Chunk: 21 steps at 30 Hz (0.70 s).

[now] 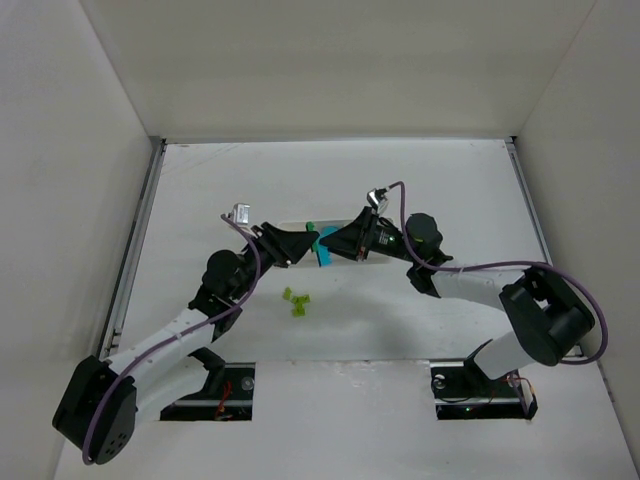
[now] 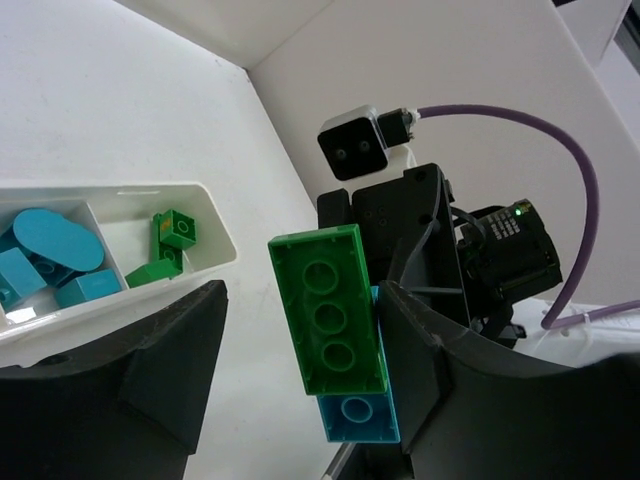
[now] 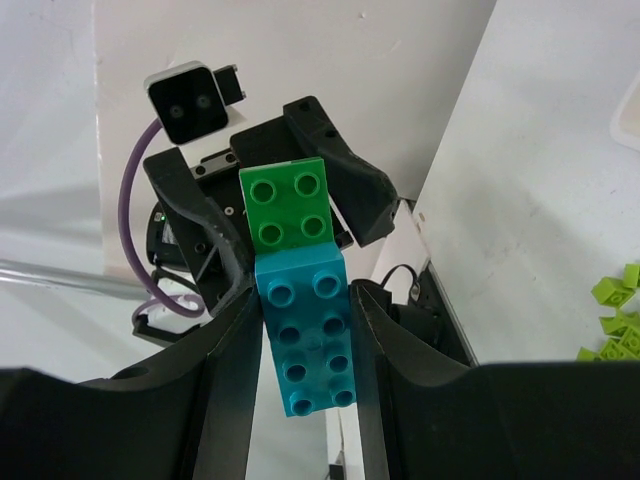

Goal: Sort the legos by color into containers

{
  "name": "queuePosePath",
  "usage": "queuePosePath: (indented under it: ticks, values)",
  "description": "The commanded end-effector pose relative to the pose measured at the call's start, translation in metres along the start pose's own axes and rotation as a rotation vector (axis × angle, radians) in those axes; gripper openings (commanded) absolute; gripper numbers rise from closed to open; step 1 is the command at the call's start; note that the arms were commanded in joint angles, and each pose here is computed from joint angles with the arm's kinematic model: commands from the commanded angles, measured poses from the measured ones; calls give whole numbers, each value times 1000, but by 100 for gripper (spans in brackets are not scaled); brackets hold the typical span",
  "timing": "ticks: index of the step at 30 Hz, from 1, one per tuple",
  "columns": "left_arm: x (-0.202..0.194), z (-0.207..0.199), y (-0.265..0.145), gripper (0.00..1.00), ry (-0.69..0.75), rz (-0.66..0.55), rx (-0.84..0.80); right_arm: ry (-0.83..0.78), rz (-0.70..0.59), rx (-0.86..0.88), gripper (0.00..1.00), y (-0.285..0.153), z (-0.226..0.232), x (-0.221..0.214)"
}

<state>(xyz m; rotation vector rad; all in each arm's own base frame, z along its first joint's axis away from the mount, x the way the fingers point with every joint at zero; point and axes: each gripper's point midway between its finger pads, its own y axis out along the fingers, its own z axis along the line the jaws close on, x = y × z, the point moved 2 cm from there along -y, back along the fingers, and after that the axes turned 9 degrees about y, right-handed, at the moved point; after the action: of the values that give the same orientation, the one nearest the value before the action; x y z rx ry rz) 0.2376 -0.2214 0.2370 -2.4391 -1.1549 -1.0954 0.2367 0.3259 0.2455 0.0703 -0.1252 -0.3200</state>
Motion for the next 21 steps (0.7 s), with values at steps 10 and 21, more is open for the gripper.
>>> queuePosePath:
  ticks: [10,21]
  values:
    - [37,-22,8,49,-83,-127,-63,-43,11,49,27,4,5,-3]
    - [32,-30,14,37,-94,-98,-103,-47,6,79,27,3,10,-2]
